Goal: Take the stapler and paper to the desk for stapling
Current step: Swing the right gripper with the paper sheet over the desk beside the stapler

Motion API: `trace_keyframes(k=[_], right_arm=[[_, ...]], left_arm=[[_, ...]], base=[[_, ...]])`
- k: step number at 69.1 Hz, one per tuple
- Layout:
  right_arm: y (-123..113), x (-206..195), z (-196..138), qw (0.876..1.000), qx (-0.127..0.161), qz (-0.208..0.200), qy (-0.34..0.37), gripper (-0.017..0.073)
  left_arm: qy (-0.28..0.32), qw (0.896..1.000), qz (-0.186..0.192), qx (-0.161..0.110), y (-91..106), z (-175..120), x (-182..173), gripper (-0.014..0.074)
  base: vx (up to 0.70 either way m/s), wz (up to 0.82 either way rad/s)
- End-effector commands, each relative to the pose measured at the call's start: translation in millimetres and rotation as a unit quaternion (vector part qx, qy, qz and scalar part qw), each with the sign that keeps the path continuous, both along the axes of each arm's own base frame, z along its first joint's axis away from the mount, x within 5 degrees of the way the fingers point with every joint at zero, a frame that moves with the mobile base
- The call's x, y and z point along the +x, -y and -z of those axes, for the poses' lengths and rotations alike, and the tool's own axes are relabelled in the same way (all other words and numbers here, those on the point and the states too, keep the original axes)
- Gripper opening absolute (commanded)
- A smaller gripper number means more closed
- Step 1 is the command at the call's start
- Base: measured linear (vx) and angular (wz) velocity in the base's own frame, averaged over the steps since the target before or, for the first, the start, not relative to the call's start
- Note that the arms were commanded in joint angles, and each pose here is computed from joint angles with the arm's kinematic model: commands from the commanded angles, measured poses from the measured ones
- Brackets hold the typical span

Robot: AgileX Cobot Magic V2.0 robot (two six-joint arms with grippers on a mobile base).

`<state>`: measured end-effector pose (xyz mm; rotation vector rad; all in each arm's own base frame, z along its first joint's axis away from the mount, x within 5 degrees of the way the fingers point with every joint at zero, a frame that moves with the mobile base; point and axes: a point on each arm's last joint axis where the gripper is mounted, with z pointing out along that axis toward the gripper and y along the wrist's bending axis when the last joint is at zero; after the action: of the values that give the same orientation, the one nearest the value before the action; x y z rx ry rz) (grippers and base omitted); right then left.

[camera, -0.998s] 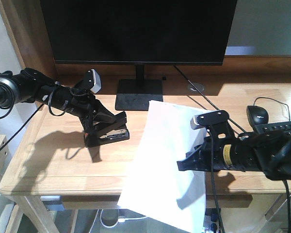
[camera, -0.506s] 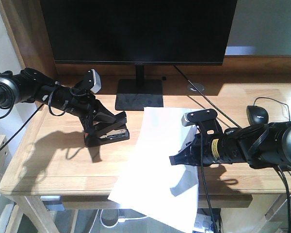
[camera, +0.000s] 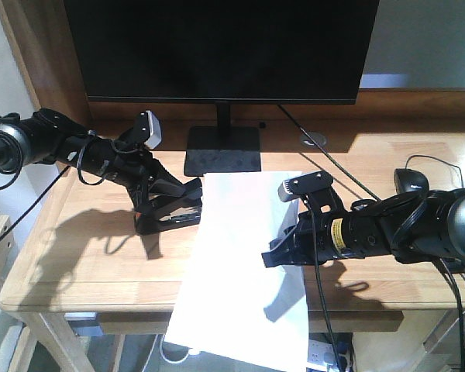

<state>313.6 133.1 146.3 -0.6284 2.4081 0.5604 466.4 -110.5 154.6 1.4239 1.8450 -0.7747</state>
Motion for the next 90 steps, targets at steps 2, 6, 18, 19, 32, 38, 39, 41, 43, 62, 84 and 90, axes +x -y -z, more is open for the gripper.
trace_keyframes(k=[2, 6, 18, 19, 32, 38, 39, 41, 43, 62, 84, 90], right_arm=[[0, 8, -21, 0.999, -0.002, -0.004, 0.046, -0.0005], [-1, 12, -23, 0.999, -0.001, -0.003, 0.050, -0.0005], [-4, 24, -21, 0.999, 0.005, 0.011, 0.049, -0.0005], [-4, 26, -21, 0.999, 0.005, 0.014, 0.049, -0.0005], [-4, 34, -11, 0.999, -0.005, 0.026, 0.042, -0.0005], [-5, 36, -10, 0.999, -0.004, 0.025, 0.043, -0.0005], [-5, 37, -10, 0.999, -0.003, 0.025, 0.042, -0.0005], [-6, 38, -9, 0.999, -0.002, 0.025, 0.042, -0.0005], [-6, 39, -10, 0.999, -0.002, 0.025, 0.043, -0.0005], [-10, 51, -9, 0.998, 0.001, 0.022, 0.050, -0.0005], [-19, 80, -5, 0.998, 0.011, 0.025, 0.064, -0.0005], [-24, 86, -6, 0.997, 0.015, 0.023, 0.069, -0.0005]], left_arm=[[0.036, 0.999, -0.003, -0.035, 4.1, -44, -1, -0.0006], [0.036, 0.999, -0.003, -0.035, 4.1, -44, -1, -0.0006], [0.036, 0.999, -0.003, -0.035, 4.1, -44, -1, -0.0006], [0.036, 0.999, -0.003, -0.035, 4.1, -44, -1, -0.0006], [0.036, 0.999, -0.003, -0.035, 4.1, -44, -1, -0.0006], [0.036, 0.999, -0.003, -0.035, 4.1, -44, -1, -0.0006], [0.036, 0.999, -0.003, -0.035, 4.1, -44, -1, -0.0006], [0.036, 0.999, -0.003, -0.035, 4.1, -44, -1, -0.0006], [0.036, 0.999, -0.003, -0.035, 4.1, -44, -1, -0.0006], [0.036, 0.999, -0.003, -0.035, 4.1, -44, -1, -0.0006], [0.036, 0.999, -0.003, -0.035, 4.1, -44, -1, -0.0006], [0.036, 0.999, -0.003, -0.035, 4.1, -44, -1, -0.0006]], base=[[0.00, 0.00], [0.00, 0.00], [0.00, 0.00], [0.00, 0.00], [0.00, 0.00], [0.00, 0.00], [0.00, 0.00], [0.00, 0.00], [0.00, 0.00], [0.00, 0.00], [0.00, 0.00], [0.00, 0.00]])
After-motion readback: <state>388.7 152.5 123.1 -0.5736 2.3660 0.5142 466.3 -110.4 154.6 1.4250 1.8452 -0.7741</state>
